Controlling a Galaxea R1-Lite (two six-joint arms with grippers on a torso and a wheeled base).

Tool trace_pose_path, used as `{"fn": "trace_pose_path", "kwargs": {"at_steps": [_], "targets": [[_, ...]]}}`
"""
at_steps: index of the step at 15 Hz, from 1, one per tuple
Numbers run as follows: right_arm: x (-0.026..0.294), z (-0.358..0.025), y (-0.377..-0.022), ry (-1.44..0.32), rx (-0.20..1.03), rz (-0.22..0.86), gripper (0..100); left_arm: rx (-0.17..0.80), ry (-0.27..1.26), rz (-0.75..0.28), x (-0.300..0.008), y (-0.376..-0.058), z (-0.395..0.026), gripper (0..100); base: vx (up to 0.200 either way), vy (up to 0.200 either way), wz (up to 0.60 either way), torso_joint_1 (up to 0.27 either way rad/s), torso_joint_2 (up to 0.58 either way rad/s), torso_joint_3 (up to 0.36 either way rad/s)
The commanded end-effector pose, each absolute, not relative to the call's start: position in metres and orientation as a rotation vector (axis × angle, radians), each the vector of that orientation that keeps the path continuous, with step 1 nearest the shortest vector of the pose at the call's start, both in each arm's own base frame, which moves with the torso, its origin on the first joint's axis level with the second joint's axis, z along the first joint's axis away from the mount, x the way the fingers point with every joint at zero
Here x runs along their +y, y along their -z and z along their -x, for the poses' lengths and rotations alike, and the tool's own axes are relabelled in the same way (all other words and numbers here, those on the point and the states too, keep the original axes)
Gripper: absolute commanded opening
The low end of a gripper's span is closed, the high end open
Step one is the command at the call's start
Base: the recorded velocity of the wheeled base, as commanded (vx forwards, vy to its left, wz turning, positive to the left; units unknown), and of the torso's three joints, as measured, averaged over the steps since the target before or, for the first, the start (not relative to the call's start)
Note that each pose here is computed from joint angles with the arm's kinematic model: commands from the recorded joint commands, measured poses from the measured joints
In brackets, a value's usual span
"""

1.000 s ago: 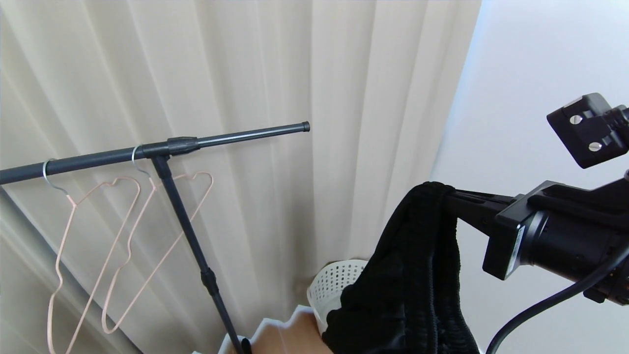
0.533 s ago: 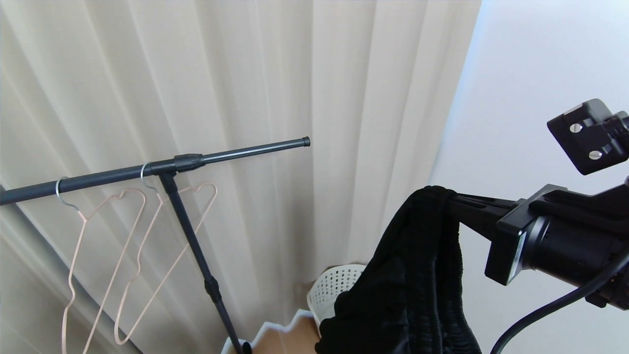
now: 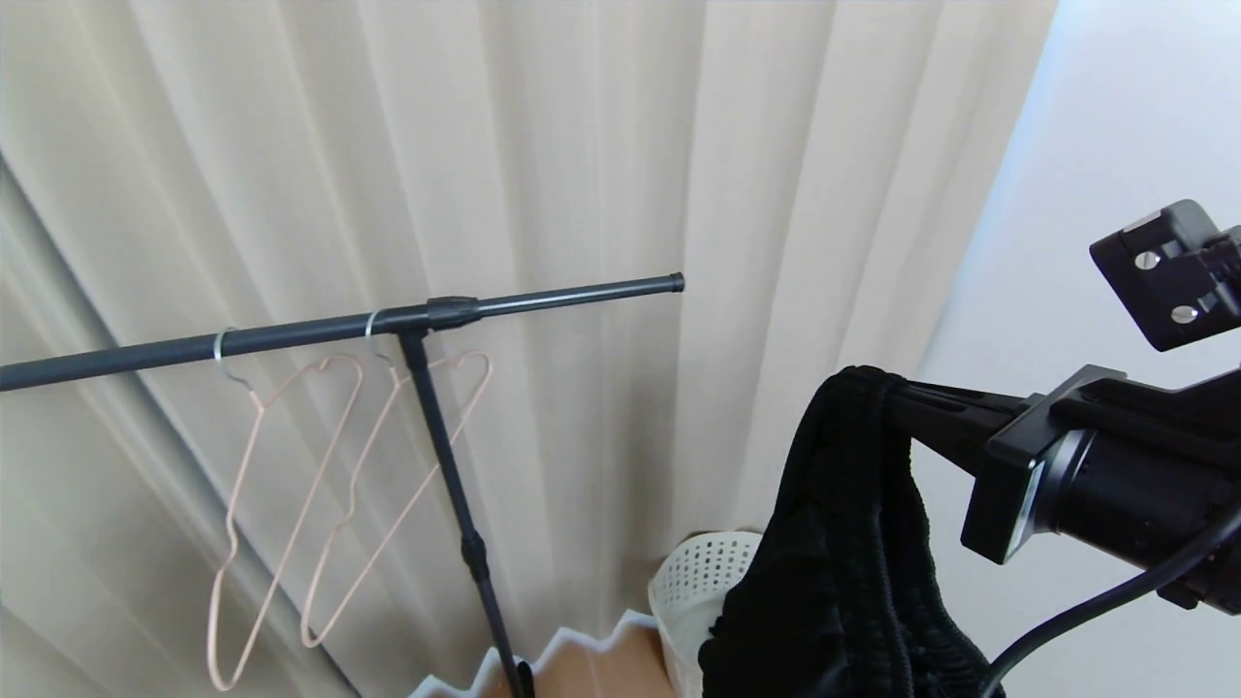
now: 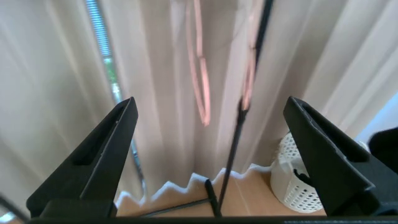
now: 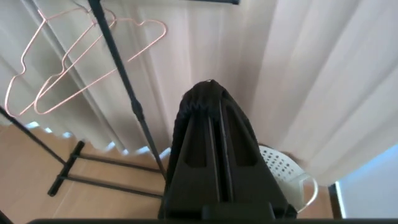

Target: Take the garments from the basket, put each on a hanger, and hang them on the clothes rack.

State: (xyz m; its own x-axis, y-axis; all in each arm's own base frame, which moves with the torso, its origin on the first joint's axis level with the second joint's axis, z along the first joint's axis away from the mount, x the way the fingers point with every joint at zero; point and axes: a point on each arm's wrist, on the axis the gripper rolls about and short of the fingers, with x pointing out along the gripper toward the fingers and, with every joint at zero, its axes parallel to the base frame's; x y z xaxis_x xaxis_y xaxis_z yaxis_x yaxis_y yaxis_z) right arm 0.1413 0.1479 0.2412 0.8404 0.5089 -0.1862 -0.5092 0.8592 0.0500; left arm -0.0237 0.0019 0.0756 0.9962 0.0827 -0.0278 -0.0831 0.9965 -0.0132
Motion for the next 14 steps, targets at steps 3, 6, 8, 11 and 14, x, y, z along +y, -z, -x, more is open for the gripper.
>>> {"fn": "trace_pose_path", "kwargs": {"at_steps": [3, 6, 8, 11, 14], "targets": [[0.1483, -0.1414, -0.2406, -0.539, 0.198, 0.003, 0, 0.028, -0.083, 0.014, 0.0019, -0.0755, 0.0236, 100, 0.0, 0.0, 0.6, 0.005, 0.0, -0.002], [0.1481, -0.1412, -0.239, -0.54, 0.203, 0.004, 0, 0.03, -0.082, 0.013, 0.0019, -0.0751, 0.0235, 100, 0.0, 0.0, 0.6, 0.005, 0.0, -0.001], [0.1482, -0.1413, -0.2394, -0.541, 0.187, -0.005, 0, 0.032, -0.081, 0.011, 0.0019, -0.0749, 0.0235, 100, -0.1, 0.1, 0.0, -0.001, 0.0, 0.001], [0.1478, -0.1413, -0.2378, -0.542, 0.168, 0.008, 0, 0.032, -0.081, 0.011, 0.0019, -0.0749, 0.0235, 100, -0.2, 0.2, 0.0, 0.007, 0.0, 0.002], [0.1471, -0.1419, -0.2373, -0.538, 0.167, 0.014, 0, 0.032, -0.082, 0.012, 0.0019, -0.0749, 0.0235, 100, -0.2, 0.2, 0.0, -0.009, 0.0, 0.002]]}}
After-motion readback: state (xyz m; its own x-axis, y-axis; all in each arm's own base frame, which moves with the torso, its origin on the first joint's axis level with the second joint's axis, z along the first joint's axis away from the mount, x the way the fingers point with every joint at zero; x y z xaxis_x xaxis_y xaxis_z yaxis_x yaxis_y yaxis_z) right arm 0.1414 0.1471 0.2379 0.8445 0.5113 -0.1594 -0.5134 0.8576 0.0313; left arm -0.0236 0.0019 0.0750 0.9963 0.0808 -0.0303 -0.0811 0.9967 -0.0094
